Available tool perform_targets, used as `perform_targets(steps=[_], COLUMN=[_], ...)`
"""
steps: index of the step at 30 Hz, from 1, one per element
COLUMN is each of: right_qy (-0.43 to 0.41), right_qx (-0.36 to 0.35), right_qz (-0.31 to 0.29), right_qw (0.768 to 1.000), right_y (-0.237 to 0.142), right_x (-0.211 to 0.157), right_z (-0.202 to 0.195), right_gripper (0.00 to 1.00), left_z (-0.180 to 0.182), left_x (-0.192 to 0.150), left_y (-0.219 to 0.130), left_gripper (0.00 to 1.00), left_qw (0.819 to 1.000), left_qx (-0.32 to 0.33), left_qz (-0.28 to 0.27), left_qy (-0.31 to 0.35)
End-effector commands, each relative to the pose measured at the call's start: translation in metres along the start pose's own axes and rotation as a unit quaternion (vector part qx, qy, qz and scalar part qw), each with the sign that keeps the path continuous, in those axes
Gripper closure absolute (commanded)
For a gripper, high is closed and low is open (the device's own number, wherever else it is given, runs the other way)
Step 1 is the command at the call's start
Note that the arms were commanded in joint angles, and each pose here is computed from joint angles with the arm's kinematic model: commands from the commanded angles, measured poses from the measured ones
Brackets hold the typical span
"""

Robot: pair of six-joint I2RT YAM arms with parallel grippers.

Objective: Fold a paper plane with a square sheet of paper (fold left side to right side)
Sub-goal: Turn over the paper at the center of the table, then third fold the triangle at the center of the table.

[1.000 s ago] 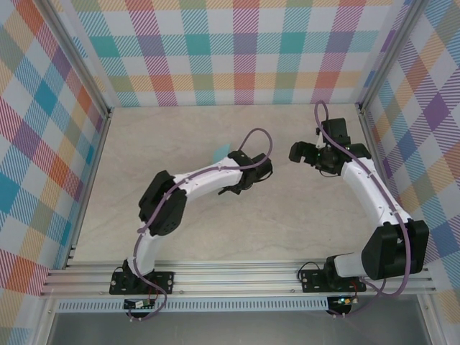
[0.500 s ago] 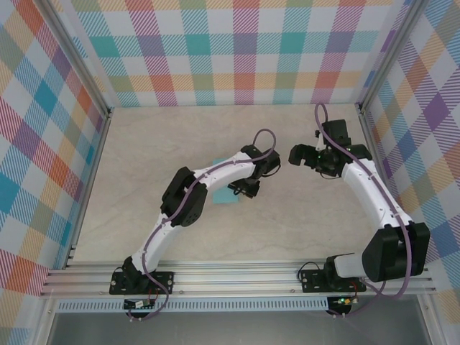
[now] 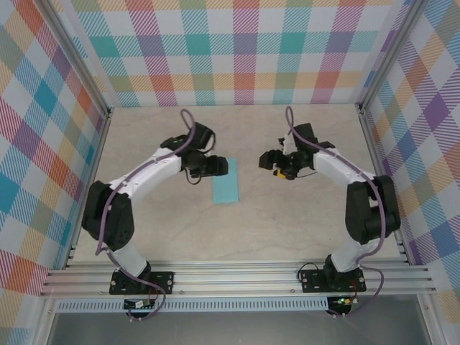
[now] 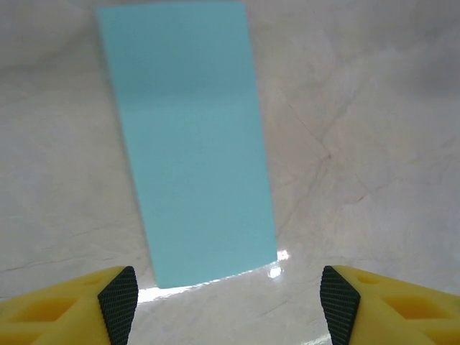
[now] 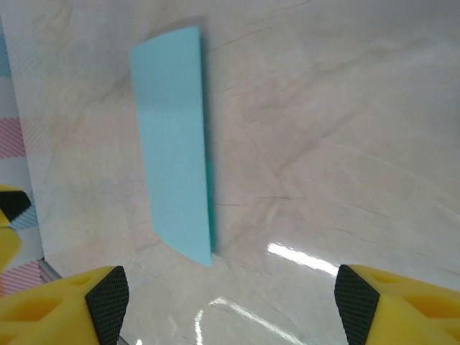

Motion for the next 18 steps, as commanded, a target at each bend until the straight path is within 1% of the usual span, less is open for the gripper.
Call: perform_targets(steps=[1, 4, 7, 12, 18], right_qy=[-0.047, -0.058, -0.064, -0.06, -0.055], right_qx=[0.06, 0.065, 0.071, 0.064, 0.053], right_qz=[0.022, 0.037, 0.049, 0.063, 0.08], right_qw=[0.997, 0.996, 0.994, 0.994, 0.994], right_y=[0.03, 0.06, 0.086, 0.118, 0.141], right_x=[0.009, 0.018, 0.026, 0.038, 0.047], right_z=[0.043, 0.057, 0.067, 0.069, 0.061], right_gripper=[0.23, 0.22, 0.22, 0.22, 0.21], left_z=[0.026, 0.044, 0.053, 0.062, 0.066], left_x=[-0.009, -0.017, -0.024, -0.031, -0.033], left_y=[0.015, 0.023, 0.035, 0.055, 0.07], left_gripper=[0.29, 0.28, 0.28, 0.3, 0.31], left_qw=[0.994, 0.985, 0.98, 0.978, 0.977], left_qx=[-0.08, -0.12, -0.138, -0.138, -0.138], left_qz=[-0.035, -0.058, -0.06, -0.047, -0.03], left_qy=[-0.068, -0.109, -0.131, -0.149, -0.158])
Point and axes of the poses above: each hand's point on the last joint's axis, 136 mm out from that joint toward the fingers, its own y axis out along the fingers, its own z axis along the line the jaws close on, x = y × z, the point moved 8 cm from there along -y, back along the fingers, and after that the axes turned 15 degrees about y, right-handed, at the moved point
